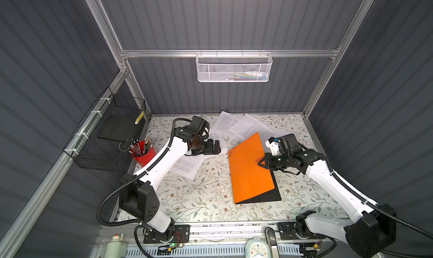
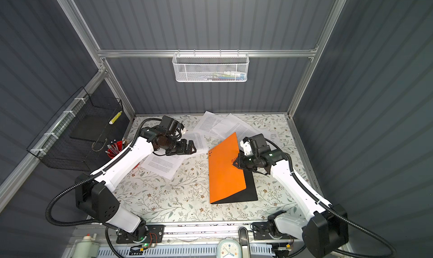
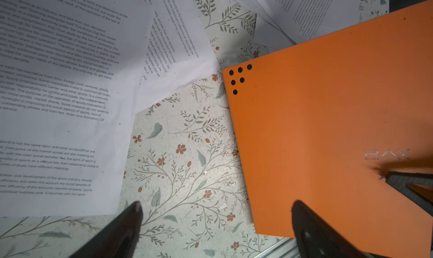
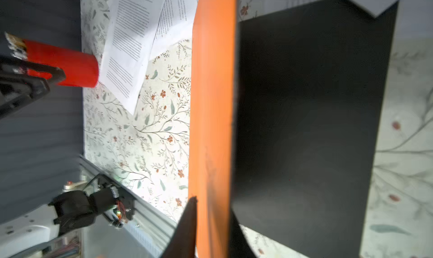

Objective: Put the files into the folder
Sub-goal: 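Lift and flip the orange cover open with both grippers, exposing the black inside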

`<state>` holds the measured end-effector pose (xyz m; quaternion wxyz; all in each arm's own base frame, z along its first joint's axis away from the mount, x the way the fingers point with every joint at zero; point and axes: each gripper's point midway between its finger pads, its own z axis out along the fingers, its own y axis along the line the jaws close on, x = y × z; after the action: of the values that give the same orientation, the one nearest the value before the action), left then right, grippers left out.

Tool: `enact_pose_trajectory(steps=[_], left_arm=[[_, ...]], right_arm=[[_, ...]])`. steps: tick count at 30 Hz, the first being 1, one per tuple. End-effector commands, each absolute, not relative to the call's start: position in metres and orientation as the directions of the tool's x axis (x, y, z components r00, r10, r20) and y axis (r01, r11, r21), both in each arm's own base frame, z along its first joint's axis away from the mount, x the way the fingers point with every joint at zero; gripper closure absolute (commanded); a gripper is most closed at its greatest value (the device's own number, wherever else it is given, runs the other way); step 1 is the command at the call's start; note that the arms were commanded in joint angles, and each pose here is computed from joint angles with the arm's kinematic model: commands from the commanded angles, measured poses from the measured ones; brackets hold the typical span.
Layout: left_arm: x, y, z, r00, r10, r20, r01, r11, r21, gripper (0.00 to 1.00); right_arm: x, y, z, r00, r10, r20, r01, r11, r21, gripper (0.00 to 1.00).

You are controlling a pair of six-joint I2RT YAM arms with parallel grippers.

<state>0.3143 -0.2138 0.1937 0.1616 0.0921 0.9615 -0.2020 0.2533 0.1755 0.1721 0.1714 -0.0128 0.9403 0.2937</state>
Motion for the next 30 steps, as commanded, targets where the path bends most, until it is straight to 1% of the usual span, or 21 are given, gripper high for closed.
enact_pose_trajectory(steps=[1,3,7,9,11,14,17,19,20,23,26,28,30], left_arm=[[0.312,-0.202,0.212,-0.916,0.125,-0.382,0.261,0.908,-0.327,0.0],[0.311,-0.201,0.218,-0.911,0.128,-0.391,0.266,0.908,-0.324,0.0],[0.313,-0.198,0.234,-0.9,0.116,-0.42,0.27,0.905,-0.328,0.0],[0.313,-0.197,0.245,-0.894,0.107,-0.435,0.27,0.904,-0.332,0.0],[0.311,-0.194,0.258,-0.892,0.102,-0.441,0.268,0.903,-0.334,0.0],[0.315,-0.19,0.282,-0.871,0.075,-0.485,0.266,0.903,-0.338,0.0],[0.322,-0.173,0.307,-0.853,0.003,-0.522,0.213,0.915,-0.342,0.0],[0.326,-0.158,0.33,-0.823,-0.052,-0.565,0.18,0.921,-0.347,0.0],[0.327,-0.152,0.339,-0.806,-0.076,-0.586,0.167,0.922,-0.349,0.0],[0.326,-0.143,0.355,-0.78,-0.107,-0.617,0.155,0.922,-0.356,0.0],[0.322,-0.145,0.352,-0.793,-0.095,-0.602,0.165,0.917,-0.363,0.0],[0.318,-0.149,0.341,-0.811,-0.071,-0.581,0.186,0.91,-0.371,0.0],[0.314,-0.159,0.325,-0.832,-0.036,-0.554,0.228,0.888,-0.4,0.0]], right_arm=[[0.246,0.189,0.197,-0.939,0.091,-0.331,-0.146,0.766,0.626,0.66],[0.246,0.2,0.213,-0.934,0.099,-0.342,-0.168,0.723,0.67,0.64],[0.244,0.229,0.239,-0.927,0.08,-0.365,-0.228,0.654,0.721,0.63],[0.244,0.247,0.249,-0.926,0.055,-0.374,-0.256,0.634,0.729,0.61],[0.246,0.267,0.26,-0.914,0.034,-0.404,-0.299,0.617,0.728,0.61],[0.252,0.304,0.273,-0.902,0.004,-0.431,-0.353,0.569,0.743,0.59],[0.259,0.354,0.273,-0.895,-0.054,-0.444,-0.403,0.527,0.748,0.57],[0.261,0.393,0.259,-0.889,-0.103,-0.446,-0.433,0.503,0.748,0.57],[0.263,0.409,0.249,-0.895,-0.125,-0.429,-0.43,0.5,0.752,0.57],[0.262,0.442,0.228,-0.894,-0.182,-0.411,-0.445,0.478,0.757,0.56],[0.268,0.433,0.224,-0.89,-0.173,-0.422,-0.449,0.496,0.743,0.54],[0.273,0.41,0.222,-0.893,-0.138,-0.429,-0.434,0.521,0.735,0.51],[0.274,0.379,0.209,-0.904,-0.118,-0.411,-0.402,0.565,0.721,0.5]])
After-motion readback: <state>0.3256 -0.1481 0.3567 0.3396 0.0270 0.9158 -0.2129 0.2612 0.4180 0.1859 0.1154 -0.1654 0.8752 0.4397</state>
